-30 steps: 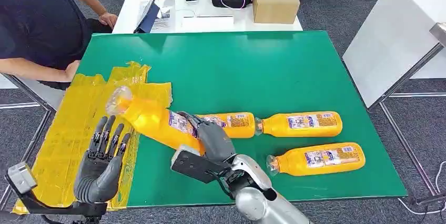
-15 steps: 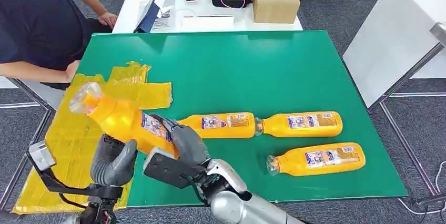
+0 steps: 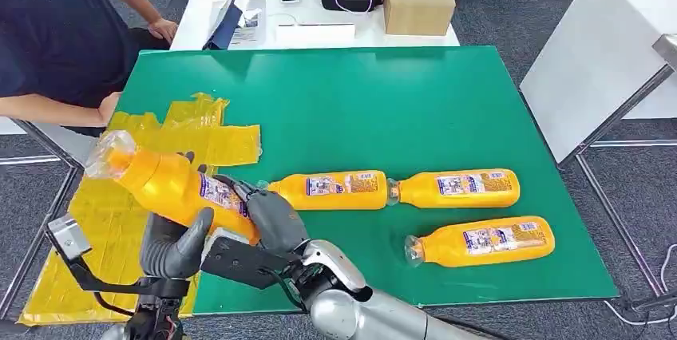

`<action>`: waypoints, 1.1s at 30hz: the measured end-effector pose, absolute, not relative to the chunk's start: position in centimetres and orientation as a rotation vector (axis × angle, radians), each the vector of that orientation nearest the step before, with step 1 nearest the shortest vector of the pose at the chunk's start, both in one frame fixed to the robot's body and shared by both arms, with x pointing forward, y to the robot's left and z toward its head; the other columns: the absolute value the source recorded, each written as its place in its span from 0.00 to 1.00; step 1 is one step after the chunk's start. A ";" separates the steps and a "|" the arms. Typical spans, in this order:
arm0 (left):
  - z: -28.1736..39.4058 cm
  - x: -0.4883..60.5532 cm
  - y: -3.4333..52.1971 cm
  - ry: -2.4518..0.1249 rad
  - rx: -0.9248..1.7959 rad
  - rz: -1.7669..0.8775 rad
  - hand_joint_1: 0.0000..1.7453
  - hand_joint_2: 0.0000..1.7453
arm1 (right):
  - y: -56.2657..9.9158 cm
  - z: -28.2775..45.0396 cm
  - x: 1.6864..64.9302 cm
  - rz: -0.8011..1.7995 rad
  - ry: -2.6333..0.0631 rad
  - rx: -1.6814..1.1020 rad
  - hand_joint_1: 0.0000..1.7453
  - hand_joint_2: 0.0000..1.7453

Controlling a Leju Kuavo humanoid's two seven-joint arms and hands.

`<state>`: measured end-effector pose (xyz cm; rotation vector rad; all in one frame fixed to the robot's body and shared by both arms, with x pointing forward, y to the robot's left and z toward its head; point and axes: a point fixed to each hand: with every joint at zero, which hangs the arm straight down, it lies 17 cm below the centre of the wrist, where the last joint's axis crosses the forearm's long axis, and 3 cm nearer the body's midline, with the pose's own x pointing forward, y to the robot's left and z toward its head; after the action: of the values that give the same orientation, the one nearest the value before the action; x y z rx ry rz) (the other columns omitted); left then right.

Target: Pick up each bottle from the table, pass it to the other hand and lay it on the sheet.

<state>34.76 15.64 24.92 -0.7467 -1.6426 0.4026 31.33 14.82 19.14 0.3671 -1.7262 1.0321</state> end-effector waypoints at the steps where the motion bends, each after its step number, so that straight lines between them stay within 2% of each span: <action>1: 24.9 34.8 15.6 -1.641 -0.746 0.403 0.00 1.00 | 14.9 19.1 31.4 1.042 -1.728 0.362 1.00 1.00; 4: 24.9 34.8 15.4 -1.677 -0.696 0.362 0.00 1.00 | 15.0 19.0 31.4 1.049 -1.730 0.356 1.00 1.00; 5: 24.8 34.8 15.1 -1.682 -0.688 0.348 0.14 1.00 | 15.0 19.1 31.5 1.052 -1.734 0.354 1.00 1.00; 6: 24.9 34.7 14.9 -1.688 -0.682 0.337 1.00 1.00 | 15.0 19.1 31.4 1.058 -1.738 0.349 1.00 1.00; 23: 24.6 34.5 15.4 -1.699 -0.699 0.401 1.00 1.00 | 14.9 17.8 31.6 1.111 -1.716 0.282 1.00 1.00; 24: 24.6 34.5 15.4 -1.699 -0.702 0.402 1.00 1.00 | 14.8 17.7 31.6 1.109 -1.714 0.278 0.90 1.00; 25: 24.6 34.5 15.4 -1.698 -0.707 0.406 1.00 1.00 | 14.7 17.6 31.8 1.105 -1.712 0.267 0.17 1.00; 26: 24.6 34.5 15.4 -1.698 -0.713 0.407 1.00 1.00 | 14.5 17.6 32.0 1.100 -1.711 0.256 0.00 1.00; 27: 24.7 34.4 15.3 -1.701 -0.719 0.403 1.00 1.00 | 14.4 17.5 32.1 1.096 -1.713 0.245 0.00 0.00; 33: 26.8 33.4 15.5 -1.810 -0.705 0.337 1.00 1.00 | 12.0 16.1 34.2 1.167 -1.722 0.052 0.00 0.00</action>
<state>33.44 15.46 26.76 -0.7049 -1.8099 0.3369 34.24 12.01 16.10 0.0521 -1.7220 1.1670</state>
